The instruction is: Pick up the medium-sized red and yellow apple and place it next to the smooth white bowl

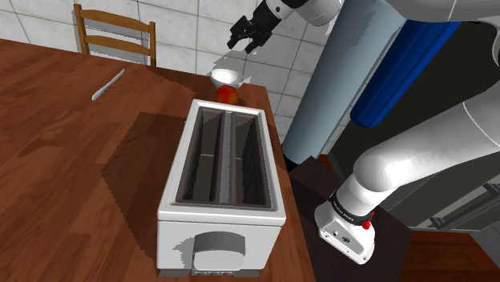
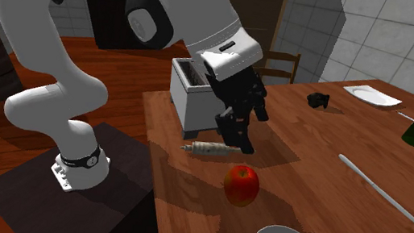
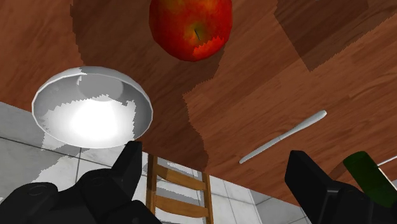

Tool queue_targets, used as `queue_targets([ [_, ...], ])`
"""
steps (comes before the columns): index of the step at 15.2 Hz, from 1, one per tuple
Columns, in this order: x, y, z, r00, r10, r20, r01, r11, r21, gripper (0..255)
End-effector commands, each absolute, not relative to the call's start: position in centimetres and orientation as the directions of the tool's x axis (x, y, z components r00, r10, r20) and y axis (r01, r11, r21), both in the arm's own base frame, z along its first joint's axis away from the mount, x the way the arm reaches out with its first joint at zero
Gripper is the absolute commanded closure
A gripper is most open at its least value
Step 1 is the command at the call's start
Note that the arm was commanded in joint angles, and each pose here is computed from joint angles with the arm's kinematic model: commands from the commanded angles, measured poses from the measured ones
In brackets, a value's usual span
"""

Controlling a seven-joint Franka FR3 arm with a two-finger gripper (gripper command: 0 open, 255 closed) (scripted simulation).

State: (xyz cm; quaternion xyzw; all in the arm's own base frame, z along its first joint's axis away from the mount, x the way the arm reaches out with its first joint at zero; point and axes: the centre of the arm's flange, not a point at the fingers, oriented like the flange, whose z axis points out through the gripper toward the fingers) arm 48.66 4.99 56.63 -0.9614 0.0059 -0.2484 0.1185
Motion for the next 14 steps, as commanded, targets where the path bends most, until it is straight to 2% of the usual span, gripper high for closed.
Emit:
queue_targets([
  [1,48.7,5.0,56.6,0.877,-0.07,0.476,0.048,-0.972,-0.231,0],
  [2,48.7,5.0,56.6,0.877,-0.07,0.476,0.048,-0.972,-0.231,255],
  [11,48.7,5.0,56.6,0.877,-0.07,0.476,0.048,-0.972,-0.231,255],
  [12,48.7,5.0,56.6,0.877,-0.07,0.476,0.048,-0.972,-0.231,0],
  [14,49.6,6.5,54.9,0.911,0.034,0.411,0.104,-0.983,-0.15,0],
])
